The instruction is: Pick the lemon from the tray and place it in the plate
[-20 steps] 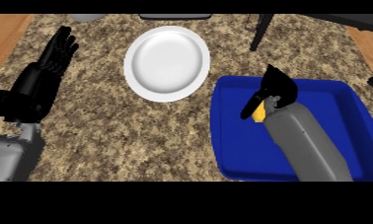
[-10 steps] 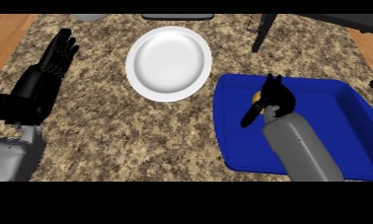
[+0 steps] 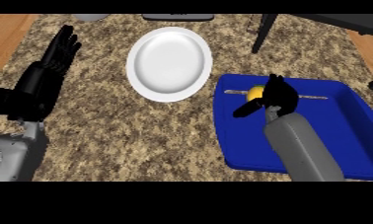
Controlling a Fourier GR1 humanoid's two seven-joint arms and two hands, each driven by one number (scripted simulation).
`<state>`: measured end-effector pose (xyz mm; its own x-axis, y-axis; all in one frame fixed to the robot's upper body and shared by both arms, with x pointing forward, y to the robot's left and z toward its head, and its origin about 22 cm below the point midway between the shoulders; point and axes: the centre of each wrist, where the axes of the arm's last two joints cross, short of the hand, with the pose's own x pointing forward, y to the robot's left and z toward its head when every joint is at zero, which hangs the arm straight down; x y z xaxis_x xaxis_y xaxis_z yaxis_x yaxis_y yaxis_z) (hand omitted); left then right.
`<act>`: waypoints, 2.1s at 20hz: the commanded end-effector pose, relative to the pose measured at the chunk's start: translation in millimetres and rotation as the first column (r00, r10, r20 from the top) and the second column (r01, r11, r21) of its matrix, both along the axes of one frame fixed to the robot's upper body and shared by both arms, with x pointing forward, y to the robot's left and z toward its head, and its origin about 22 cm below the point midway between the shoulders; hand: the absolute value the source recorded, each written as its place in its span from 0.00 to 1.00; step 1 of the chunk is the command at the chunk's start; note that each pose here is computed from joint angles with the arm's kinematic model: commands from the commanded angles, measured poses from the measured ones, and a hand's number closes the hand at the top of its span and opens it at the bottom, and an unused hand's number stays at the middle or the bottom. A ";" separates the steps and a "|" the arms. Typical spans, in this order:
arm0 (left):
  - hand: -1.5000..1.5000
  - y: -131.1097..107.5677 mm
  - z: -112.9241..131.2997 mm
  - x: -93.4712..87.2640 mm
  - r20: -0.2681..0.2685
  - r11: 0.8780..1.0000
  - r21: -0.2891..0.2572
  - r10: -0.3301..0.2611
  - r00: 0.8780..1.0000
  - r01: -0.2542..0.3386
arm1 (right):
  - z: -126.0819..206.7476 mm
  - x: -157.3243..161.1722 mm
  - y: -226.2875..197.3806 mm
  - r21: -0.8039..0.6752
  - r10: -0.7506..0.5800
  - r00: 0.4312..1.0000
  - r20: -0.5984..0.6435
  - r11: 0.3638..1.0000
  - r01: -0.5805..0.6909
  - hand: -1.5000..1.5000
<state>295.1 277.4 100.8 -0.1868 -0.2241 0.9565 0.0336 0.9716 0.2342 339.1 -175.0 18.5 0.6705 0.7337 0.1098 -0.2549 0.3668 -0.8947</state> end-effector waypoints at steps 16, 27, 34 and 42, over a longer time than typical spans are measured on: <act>0.50 -21.8 14.2 8.0 0.054 0.994 -0.009 -0.110 0.992 0.110 | 116.3 59.8 -66.3 -0.313 0.815 0.518 0.259 0.578 -0.753 1.00; 0.50 -27.7 13.1 11.0 0.039 0.995 -0.002 -0.102 0.994 0.103 | 177.7 88.2 -106.1 -0.134 0.737 0.001 0.676 0.125 -0.983 1.00; 0.50 -31.5 6.2 9.2 0.048 0.997 -0.005 -0.080 0.996 0.080 | 166.3 116.8 -77.6 -0.048 0.722 -0.071 0.688 -0.052 -0.998 1.00; 0.50 -16.5 14.4 17.1 0.025 0.997 0.002 -0.078 0.997 0.078 | 170.5 133.1 24.0 0.019 0.705 -0.083 0.704 -0.136 -0.991 1.00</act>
<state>311.4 257.4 111.4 -0.2309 -0.2117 0.9497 0.1016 0.9655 0.2399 469.6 -198.7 197.3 -0.7748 0.3624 0.5180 -0.3603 0.4200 -0.8329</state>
